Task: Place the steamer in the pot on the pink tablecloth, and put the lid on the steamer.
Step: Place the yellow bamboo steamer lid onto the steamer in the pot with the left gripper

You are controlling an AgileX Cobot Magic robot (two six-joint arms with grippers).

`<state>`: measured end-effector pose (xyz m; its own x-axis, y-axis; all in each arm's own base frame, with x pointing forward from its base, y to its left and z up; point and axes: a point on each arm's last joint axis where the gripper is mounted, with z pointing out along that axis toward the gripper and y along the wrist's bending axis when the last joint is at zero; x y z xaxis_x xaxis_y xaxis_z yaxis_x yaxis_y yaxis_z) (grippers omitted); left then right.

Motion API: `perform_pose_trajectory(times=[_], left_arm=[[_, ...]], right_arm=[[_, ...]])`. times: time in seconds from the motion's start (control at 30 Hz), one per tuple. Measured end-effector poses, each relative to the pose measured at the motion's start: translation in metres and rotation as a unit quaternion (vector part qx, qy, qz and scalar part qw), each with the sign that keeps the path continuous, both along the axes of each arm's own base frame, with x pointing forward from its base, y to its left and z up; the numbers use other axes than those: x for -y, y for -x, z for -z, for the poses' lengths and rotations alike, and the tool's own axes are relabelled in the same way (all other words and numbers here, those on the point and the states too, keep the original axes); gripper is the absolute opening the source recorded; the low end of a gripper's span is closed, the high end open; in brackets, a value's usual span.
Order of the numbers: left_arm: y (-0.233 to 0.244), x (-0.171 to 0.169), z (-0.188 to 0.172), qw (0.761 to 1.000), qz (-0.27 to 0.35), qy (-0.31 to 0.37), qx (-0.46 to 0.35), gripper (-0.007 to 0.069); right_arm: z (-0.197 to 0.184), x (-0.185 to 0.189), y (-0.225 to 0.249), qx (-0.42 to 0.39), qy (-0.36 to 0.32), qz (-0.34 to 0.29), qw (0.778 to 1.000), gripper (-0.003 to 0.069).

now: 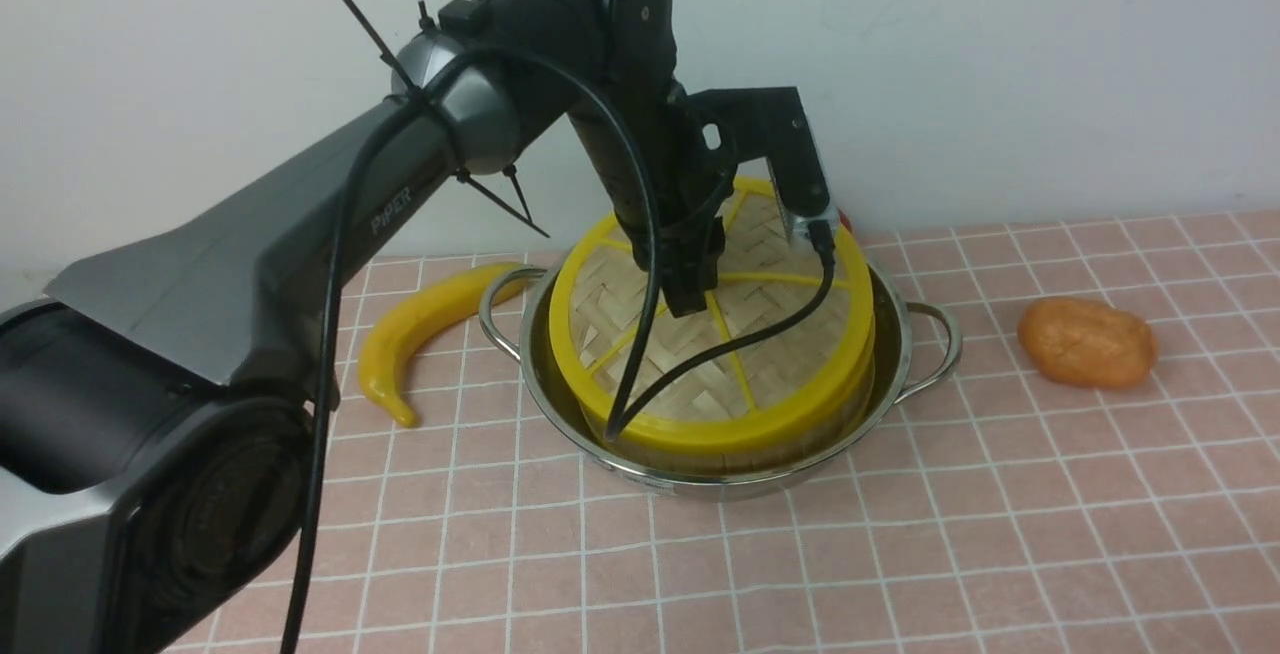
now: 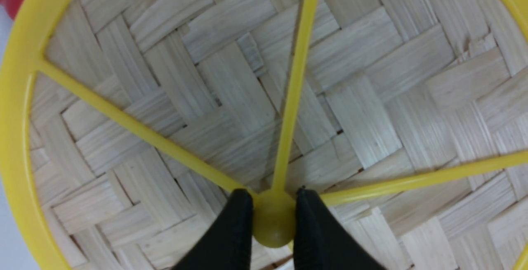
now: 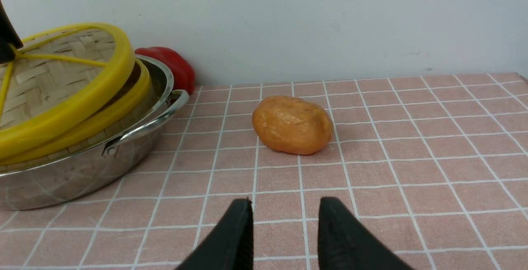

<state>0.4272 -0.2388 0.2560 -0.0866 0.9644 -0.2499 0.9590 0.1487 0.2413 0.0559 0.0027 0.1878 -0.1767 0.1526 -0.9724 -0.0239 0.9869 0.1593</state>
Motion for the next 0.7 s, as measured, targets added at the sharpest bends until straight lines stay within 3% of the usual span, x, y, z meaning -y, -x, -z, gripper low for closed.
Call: perform_pose_trajectory(times=[0.7], left_arm=[[0.0001,0.0015,0.0018,1.000,0.023,0.000,0.000,0.0117]], right_arm=[[0.0000,0.0000,0.0000,0.000,0.000,0.000,1.000,0.0243]])
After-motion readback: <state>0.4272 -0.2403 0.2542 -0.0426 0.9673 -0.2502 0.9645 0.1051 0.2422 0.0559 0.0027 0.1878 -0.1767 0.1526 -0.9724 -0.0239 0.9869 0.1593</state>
